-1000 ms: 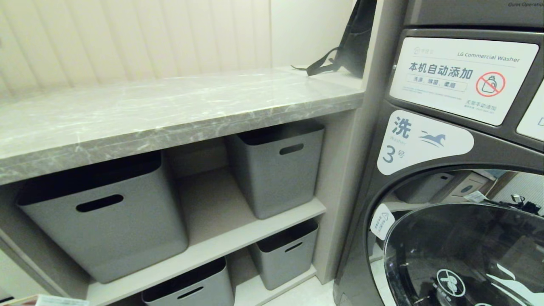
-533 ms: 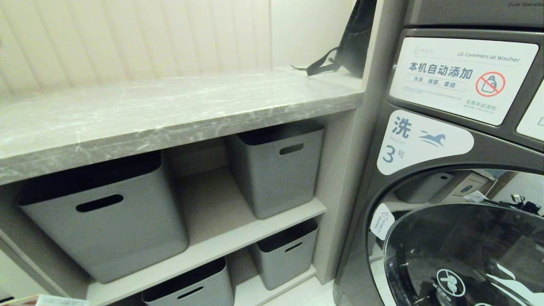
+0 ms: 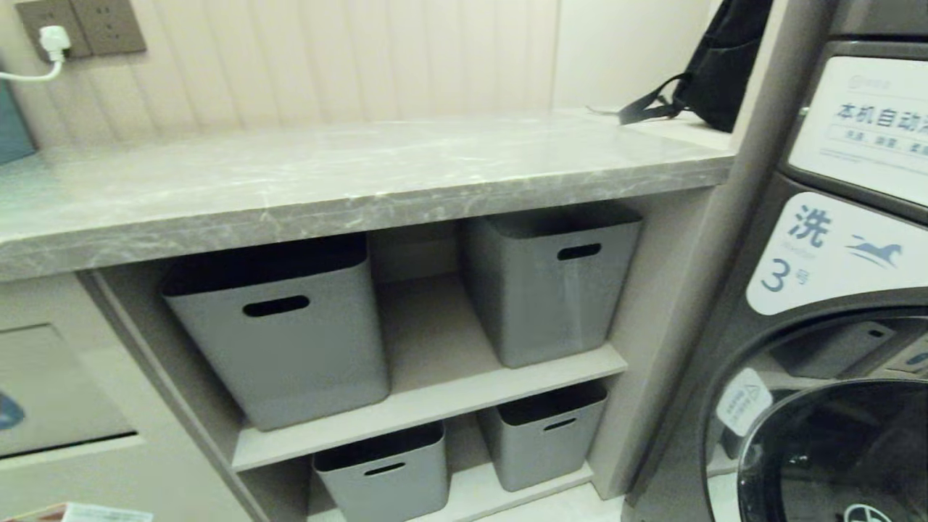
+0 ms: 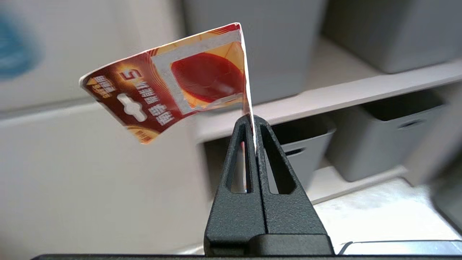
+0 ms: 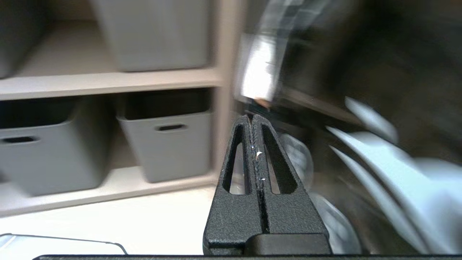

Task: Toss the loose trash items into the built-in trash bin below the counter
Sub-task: Put the garbage in the trash can

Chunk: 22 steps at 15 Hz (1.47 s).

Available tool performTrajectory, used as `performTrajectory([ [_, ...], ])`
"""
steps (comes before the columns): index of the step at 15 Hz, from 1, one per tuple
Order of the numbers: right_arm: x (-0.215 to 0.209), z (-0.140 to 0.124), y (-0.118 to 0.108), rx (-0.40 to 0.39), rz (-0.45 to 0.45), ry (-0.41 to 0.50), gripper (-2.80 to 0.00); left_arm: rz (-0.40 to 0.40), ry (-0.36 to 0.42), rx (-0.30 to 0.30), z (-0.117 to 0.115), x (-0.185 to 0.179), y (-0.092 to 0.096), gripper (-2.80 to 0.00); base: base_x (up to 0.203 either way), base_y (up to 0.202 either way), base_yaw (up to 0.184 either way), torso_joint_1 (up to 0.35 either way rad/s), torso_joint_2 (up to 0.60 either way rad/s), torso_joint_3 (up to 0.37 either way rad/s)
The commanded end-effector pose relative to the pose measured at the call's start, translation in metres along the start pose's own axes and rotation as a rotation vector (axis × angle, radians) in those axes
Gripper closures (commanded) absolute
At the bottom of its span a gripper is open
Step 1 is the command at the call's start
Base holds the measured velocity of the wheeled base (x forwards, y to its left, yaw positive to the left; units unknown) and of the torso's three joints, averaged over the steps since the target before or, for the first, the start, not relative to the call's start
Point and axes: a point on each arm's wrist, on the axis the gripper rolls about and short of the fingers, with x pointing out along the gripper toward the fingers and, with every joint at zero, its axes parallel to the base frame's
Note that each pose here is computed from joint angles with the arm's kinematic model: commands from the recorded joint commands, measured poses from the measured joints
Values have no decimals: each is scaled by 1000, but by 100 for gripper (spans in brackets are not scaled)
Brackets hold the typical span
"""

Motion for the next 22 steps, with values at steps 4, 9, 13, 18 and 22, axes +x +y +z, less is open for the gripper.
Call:
performTrajectory([
  [4,0,0,0,0,0,-1,0,-2,0,4,0,0,0,0,1,-9,174,-8,55,41],
  [9,0,0,0,57,-14,-1,0,-9,-17,38,2,0,0,0,1,-8,133,4,7,6],
  [13,0,0,0,57,-14,0,0,-90,-119,47,34,-8,-1,0,0,0,0,0,0,0],
  [18,0,0,0,57,-14,-2,0,34,69,-5,93,35,5,0,0,0,0,0,0,0],
  [22,0,0,0,57,-14,-1,0,170,103,-76,119,59,9,0,0,0,0,0,0,0],
])
